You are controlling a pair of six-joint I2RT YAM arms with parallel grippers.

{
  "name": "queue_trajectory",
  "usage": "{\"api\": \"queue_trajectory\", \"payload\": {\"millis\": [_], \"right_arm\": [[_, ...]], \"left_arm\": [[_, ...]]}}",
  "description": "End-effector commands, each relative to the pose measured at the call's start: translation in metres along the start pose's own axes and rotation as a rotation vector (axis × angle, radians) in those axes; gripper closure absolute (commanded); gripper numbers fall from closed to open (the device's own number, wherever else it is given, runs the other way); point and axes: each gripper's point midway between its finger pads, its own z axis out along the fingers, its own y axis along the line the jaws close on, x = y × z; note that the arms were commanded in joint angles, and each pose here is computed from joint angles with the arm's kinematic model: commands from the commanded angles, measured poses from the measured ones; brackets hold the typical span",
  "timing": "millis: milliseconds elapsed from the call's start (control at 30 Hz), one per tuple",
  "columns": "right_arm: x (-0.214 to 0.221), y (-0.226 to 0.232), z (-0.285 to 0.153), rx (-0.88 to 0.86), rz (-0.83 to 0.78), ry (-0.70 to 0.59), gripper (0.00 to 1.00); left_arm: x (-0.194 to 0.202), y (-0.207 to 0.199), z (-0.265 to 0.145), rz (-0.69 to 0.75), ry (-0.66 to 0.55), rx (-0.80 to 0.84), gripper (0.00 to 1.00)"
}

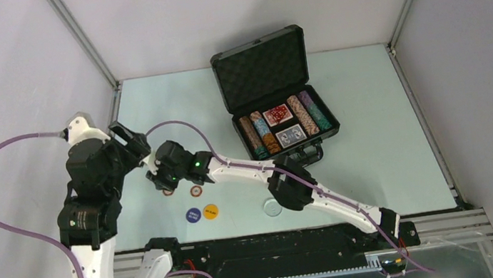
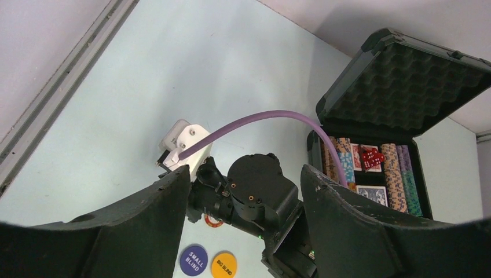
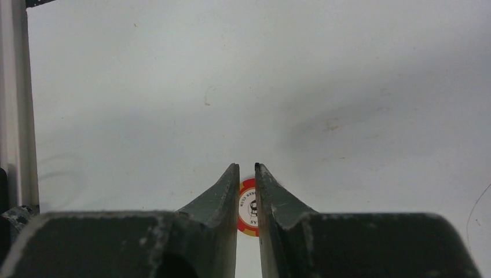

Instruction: Pack up texas hold em set

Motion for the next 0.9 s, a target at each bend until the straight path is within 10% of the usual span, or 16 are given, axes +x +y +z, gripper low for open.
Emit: {"api": "queue_trajectory", "payload": {"millis": [0, 400, 867], "right_arm": [[0.007, -0.002, 0.006, -0.022, -0.045, -0.007, 0.80], [0.007, -0.001, 0.005, -0.084, -0.046, -0.080, 1.00], [0.017, -0.008, -0.003, -0.093, -0.025, -0.055, 1.00]], "left_arm": [[0.002, 0.000, 0.002, 0.031, 0.002, 0.009, 0.25], [0.009, 0.002, 0.005, 0.043, 0.020, 0.007, 0.25], [0.010, 0.007, 0.012, 0.086, 0.028, -0.017, 0.25]]}}
